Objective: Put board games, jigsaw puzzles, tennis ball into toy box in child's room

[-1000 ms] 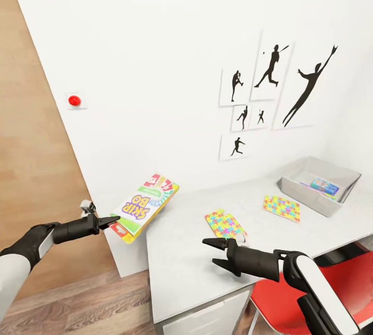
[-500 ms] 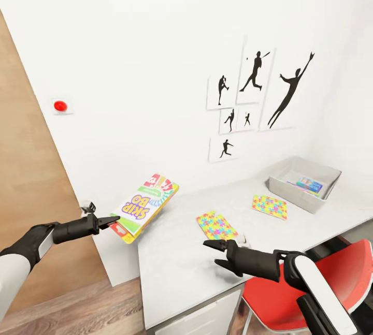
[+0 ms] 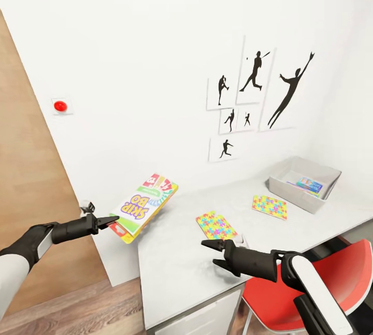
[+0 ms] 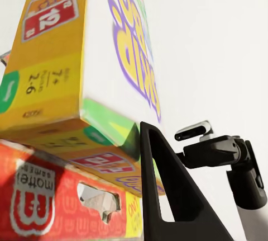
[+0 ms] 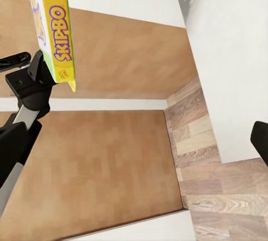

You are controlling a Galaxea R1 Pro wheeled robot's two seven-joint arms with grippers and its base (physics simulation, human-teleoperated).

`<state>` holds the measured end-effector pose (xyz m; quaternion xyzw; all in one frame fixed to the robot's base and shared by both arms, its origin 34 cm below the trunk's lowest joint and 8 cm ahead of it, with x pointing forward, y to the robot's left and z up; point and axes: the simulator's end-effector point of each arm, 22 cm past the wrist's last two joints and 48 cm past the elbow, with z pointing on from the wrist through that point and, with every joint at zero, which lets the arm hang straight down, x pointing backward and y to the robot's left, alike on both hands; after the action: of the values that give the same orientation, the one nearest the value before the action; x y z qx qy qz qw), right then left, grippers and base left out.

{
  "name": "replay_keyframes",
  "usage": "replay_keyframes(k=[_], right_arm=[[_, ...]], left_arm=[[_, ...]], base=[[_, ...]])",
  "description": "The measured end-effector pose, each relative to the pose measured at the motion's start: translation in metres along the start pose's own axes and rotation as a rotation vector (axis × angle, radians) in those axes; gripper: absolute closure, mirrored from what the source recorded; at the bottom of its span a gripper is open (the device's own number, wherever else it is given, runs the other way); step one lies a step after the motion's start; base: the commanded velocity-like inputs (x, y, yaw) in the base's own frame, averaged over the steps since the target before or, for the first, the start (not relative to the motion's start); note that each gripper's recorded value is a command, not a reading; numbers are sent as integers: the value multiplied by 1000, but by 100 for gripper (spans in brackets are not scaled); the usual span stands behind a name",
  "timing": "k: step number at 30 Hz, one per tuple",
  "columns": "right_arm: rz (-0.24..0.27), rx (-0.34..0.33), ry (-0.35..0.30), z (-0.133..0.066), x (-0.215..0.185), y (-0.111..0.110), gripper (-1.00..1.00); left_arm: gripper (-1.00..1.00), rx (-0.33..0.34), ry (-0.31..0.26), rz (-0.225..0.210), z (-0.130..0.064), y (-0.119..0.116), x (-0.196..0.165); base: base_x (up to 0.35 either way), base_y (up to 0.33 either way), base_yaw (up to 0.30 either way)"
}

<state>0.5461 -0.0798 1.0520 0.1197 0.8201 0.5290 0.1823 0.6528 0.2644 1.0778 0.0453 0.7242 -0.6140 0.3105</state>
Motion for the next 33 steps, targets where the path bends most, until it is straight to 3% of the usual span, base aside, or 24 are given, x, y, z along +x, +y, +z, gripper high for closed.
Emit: replay_keyframes(k=[25, 28, 31, 33], right_arm=[[5, 12, -11, 1, -3, -3, -100], [-25, 19, -67, -5, -30, 7, -100], [-110, 41, -179, -23, -99, 40, -100], [-132, 90, -258, -42, -139, 49, -100]], left_arm=[[100, 0, 2, 19, -1, -3, -4], [100, 1, 2, 19, 0, -3, -4], [100, 3, 2, 18, 1, -4, -3], [100, 4, 3, 18, 1, -4, -3]], base=[[-21, 0, -7], [-3, 0, 0], [0, 0, 0], [0, 0, 0]])
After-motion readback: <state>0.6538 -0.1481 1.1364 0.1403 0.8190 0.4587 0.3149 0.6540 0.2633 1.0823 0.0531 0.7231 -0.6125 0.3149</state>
